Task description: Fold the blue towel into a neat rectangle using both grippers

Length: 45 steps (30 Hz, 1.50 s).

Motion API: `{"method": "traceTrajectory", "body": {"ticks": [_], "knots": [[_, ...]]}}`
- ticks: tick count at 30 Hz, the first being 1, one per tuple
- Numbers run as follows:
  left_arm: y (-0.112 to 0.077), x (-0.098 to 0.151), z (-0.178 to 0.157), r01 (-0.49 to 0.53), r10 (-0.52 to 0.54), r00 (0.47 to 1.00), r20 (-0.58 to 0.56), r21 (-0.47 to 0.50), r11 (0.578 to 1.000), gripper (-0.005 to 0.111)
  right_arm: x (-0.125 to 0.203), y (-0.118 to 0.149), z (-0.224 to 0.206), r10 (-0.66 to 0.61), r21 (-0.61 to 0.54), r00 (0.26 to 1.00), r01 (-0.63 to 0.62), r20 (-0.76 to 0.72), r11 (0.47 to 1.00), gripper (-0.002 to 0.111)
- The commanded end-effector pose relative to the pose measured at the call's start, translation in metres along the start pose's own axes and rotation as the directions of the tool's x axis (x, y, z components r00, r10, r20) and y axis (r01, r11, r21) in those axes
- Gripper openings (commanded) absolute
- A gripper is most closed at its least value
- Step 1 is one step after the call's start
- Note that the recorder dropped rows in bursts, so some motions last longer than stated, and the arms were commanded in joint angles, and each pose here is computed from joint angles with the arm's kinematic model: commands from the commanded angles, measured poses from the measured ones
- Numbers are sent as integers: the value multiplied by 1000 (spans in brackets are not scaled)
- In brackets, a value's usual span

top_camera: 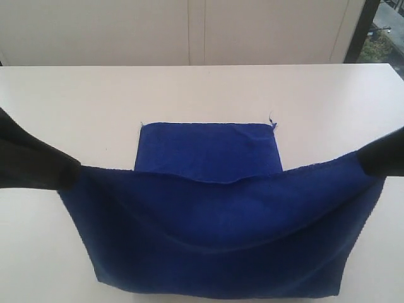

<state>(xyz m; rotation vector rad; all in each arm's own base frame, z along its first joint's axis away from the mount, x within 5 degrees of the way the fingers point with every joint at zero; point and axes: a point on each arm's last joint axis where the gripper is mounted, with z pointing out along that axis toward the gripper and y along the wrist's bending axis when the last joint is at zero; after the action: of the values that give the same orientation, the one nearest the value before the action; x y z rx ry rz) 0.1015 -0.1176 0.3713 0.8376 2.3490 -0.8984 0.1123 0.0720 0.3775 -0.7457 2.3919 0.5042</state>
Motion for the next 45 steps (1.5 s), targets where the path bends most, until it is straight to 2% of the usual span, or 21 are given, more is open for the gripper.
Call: {"method": "traceTrajectory", "body": {"ticks": [1, 7, 10, 15, 19, 23, 25, 31, 37, 45], "knots": [[-11, -2, -7, 26, -31, 998, 62, 84, 996, 0, -1, 0, 3, -8, -6, 1000, 8, -6, 1000, 0], [-13, 2, -14, 21, -25, 998, 59, 72, 997, 0, -3, -3, 8, -13, -8, 1000, 13, -28, 1000, 0], [-12, 5, -14, 55, -57, 998, 26, 58, 997, 0, -5, -5, 12, -13, -10, 999, 13, -40, 1000, 0], [-18, 7, -17, 88, -91, 996, 21, 114, 990, 0, -8, -7, 16, -8, -6, 999, 8, -33, 1000, 0], [-14, 7, -17, 69, -71, 997, 31, 68, 995, 0, -10, -7, 16, -8, -1, 1000, 8, -17, 1000, 0], [7, -2, -6, 24, -17, 998, 69, -100, 995, 0, -15, -10, 18, -7, 16, 1000, 6, 19, 1000, 0], [17, -7, 7, 35, -24, 996, 82, -136, 990, 0, -20, -14, 26, 4, 19, 1000, -4, 12, 1000, 0], [49, -32, 52, 45, -22, 994, 107, -218, 975, 0, -42, -35, 68, 51, 45, 999, -51, 7, 998, 0], [72, -44, 84, 56, -29, 994, 102, -272, 961, 0, -53, -54, 103, 65, 102, 998, -63, -13, 993, 0], [96, -60, 115, 71, -9, 983, 185, -334, 940, 0, -66, -76, 141, 78, 165, 996, -83, 34, 983, 0]]}}
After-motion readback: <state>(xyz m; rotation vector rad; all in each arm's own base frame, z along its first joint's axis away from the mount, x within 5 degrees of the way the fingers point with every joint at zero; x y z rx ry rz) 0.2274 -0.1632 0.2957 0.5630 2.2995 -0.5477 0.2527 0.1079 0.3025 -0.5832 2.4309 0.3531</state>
